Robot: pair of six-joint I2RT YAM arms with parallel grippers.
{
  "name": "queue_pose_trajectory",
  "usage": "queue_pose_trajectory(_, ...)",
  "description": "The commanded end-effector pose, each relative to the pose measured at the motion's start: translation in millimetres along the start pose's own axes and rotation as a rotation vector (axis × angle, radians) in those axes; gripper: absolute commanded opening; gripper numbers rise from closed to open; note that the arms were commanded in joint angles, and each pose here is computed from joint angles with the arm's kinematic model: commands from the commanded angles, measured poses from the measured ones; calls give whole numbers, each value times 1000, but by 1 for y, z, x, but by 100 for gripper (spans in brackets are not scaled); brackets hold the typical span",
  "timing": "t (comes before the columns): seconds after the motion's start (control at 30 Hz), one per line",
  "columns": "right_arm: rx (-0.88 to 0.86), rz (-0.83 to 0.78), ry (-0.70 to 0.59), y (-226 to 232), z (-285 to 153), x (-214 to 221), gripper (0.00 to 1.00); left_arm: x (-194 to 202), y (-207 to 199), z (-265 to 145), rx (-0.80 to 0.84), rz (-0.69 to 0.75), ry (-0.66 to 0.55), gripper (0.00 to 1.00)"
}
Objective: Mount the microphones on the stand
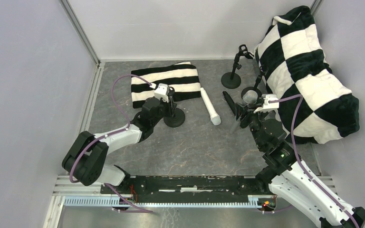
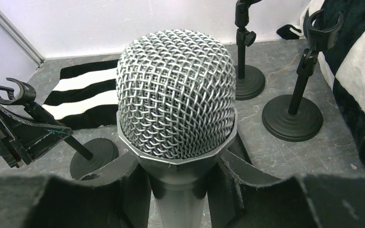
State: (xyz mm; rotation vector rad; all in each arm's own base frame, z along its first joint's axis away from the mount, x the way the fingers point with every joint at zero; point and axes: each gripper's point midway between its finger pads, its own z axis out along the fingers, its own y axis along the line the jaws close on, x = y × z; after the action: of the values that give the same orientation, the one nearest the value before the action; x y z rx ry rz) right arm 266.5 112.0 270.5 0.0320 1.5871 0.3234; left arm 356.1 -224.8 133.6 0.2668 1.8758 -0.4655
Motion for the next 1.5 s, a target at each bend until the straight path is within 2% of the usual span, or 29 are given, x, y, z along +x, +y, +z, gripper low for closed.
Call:
queue_pose_trajectory(0.0,-6,19,-63,2,-3,-25,0,-30,-22,3,75,-6,-86,25)
queue_pose_trajectory(0.17,0,19,-65,0,-4,-24,0,-19,-50,-8,112,18,-66,13)
queue_pose_trajectory(0.4,-1,-5,-78,-2,-6,-26,0,-8,-83,-32,117,-11,-81,12)
queue_pose_trajectory(0.5,-41,-16,-107,4,-7,-30,0,-1,-89,-37,109,-11,-83,14)
queue_pose_trajectory(0.57,-72,-16,-130,8,-9,-34,0,5,-92,-37,114,-13,-75,22)
queue_pose_trajectory(0.6,-84,-16,-138,10,-10,-35,0,8,-93,-37,121,-15,-70,30)
queue_pose_trajectory(0.7,-122,-25,-153,16,-11,-39,0,11,-99,-41,159,-17,-70,63)
queue_pose_trajectory(0.77,-147,-29,-162,20,-13,-40,0,11,-103,-44,190,-18,-78,80)
queue_pose_trajectory(0.9,-203,-38,-190,28,-17,-42,0,13,-111,-53,265,4,-81,96)
queue_pose_trajectory(1.2,-435,-81,-272,64,-32,-50,3,13,-118,-72,375,30,-171,96)
queue_pose_trajectory(1.47,-483,-98,-336,73,-36,-60,2,11,-129,-88,515,96,-342,97)
